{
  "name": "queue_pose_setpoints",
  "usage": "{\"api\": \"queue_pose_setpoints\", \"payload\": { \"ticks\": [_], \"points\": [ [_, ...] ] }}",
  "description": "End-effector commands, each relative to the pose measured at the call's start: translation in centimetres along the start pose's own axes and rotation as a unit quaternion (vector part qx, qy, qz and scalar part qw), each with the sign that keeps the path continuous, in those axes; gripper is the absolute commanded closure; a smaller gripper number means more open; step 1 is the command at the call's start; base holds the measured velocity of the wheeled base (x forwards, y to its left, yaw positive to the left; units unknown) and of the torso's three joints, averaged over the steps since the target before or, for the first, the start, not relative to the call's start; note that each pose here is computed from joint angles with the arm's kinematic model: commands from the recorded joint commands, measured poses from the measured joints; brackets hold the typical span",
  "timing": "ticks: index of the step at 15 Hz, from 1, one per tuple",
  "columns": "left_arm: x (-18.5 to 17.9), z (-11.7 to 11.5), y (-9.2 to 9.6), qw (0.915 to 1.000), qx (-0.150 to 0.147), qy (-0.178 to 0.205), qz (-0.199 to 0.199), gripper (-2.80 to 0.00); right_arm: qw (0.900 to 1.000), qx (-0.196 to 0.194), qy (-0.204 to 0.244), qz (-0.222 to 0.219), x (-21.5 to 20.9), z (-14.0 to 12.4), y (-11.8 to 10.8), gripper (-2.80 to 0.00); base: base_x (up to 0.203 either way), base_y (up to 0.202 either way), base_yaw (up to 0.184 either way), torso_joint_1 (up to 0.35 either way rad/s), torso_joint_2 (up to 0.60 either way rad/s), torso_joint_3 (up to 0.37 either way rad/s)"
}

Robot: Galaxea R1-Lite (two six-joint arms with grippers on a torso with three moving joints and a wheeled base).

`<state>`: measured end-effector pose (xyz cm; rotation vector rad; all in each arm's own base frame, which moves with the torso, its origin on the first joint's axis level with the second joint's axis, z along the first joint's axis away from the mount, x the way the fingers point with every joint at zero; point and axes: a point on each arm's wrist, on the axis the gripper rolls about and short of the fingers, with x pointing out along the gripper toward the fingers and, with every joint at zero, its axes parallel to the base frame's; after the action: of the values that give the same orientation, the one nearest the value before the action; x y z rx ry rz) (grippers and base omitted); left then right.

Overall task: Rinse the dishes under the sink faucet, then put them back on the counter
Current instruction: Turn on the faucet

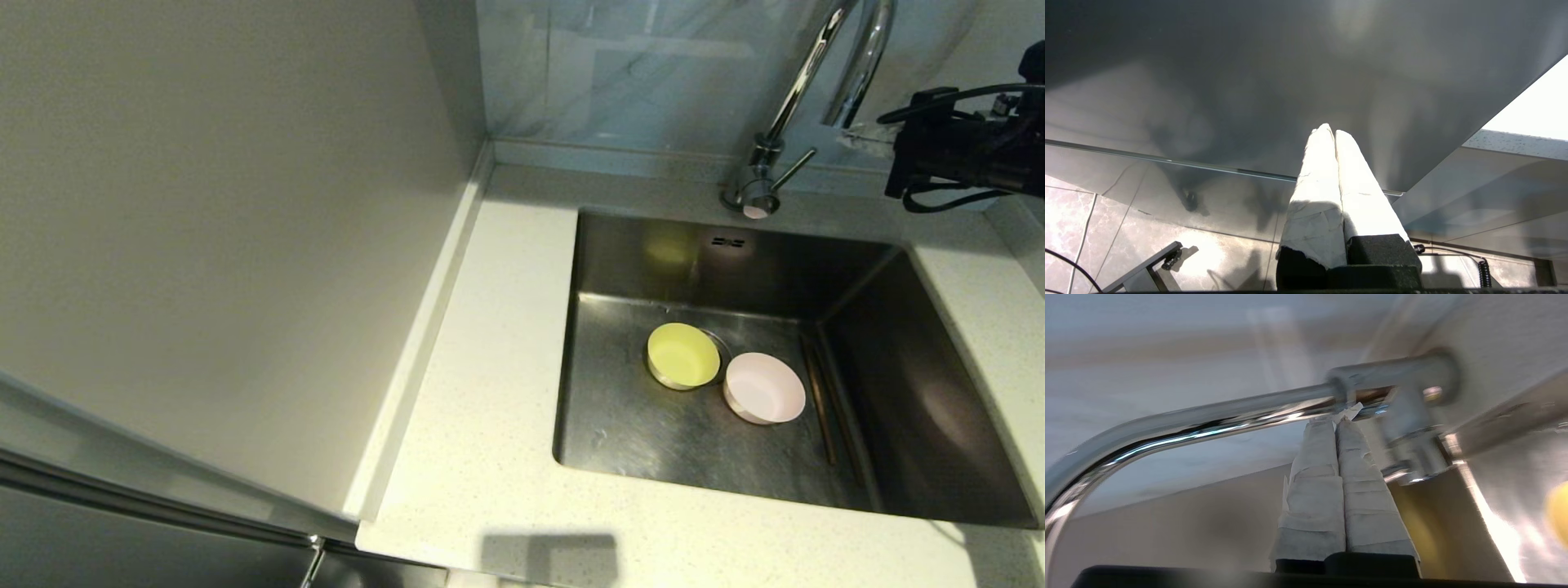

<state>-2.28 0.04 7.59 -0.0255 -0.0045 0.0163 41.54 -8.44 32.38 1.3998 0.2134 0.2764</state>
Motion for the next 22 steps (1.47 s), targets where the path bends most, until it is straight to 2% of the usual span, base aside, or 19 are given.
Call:
{"api": "queue_pose_setpoints", "payload": {
  "ticks": [1,5,9,12,15,16,17,19,22],
  "points": [
    [0.0,0.0,0.0,1.0000,0.000,-0.002,0.000,0.00,1.000,0.005,0.018,0.005,0.7,-0.7,-0.2,0.00,0.000,0.000,0.000,0.000,0.00,0.000],
    [0.0,0.0,0.0,1.0000,0.000,-0.002,0.000,0.00,0.999,0.008,0.045,0.003,2.3,-2.5,-0.6,0.00,0.000,0.000,0.000,0.000,0.00,0.000],
    [0.0,0.0,0.0,1.0000,0.000,-0.002,0.000,0.00,0.998,0.010,0.055,0.002,2.7,-3.1,-0.8,0.00,0.000,0.000,0.000,0.000,0.00,0.000],
    [0.0,0.0,0.0,1.0000,0.000,-0.002,0.000,0.00,0.994,0.012,0.113,0.007,2.4,-3.3,-0.6,0.00,0.000,0.000,0.000,0.000,0.00,0.000],
    [0.0,0.0,0.0,1.0000,0.000,-0.002,0.000,0.00,0.982,0.016,0.188,0.014,1.1,-2.6,-0.2,0.00,0.000,0.000,0.000,0.000,0.00,0.000],
    [0.0,0.0,0.0,1.0000,0.000,-0.002,0.000,0.00,0.981,0.015,0.194,0.016,0.9,-2.3,-0.2,0.00,0.000,0.000,0.000,0.000,0.00,0.000],
    [0.0,0.0,0.0,1.0000,0.000,-0.002,0.000,0.00,0.983,0.014,0.182,0.014,0.9,-2.2,-0.2,0.00,0.000,0.000,0.000,0.000,0.00,0.000],
    [0.0,0.0,0.0,1.0000,0.000,-0.002,0.000,0.00,0.992,0.010,0.125,0.006,0.9,-1.9,-0.2,0.00,0.000,0.000,0.000,0.000,0.00,0.000],
    [0.0,0.0,0.0,1.0000,0.000,-0.002,0.000,0.00,0.998,-0.027,0.057,-0.001,-0.3,-0.2,-0.1,0.00,0.000,0.000,0.000,0.000,0.00,0.000]
  ]
}}
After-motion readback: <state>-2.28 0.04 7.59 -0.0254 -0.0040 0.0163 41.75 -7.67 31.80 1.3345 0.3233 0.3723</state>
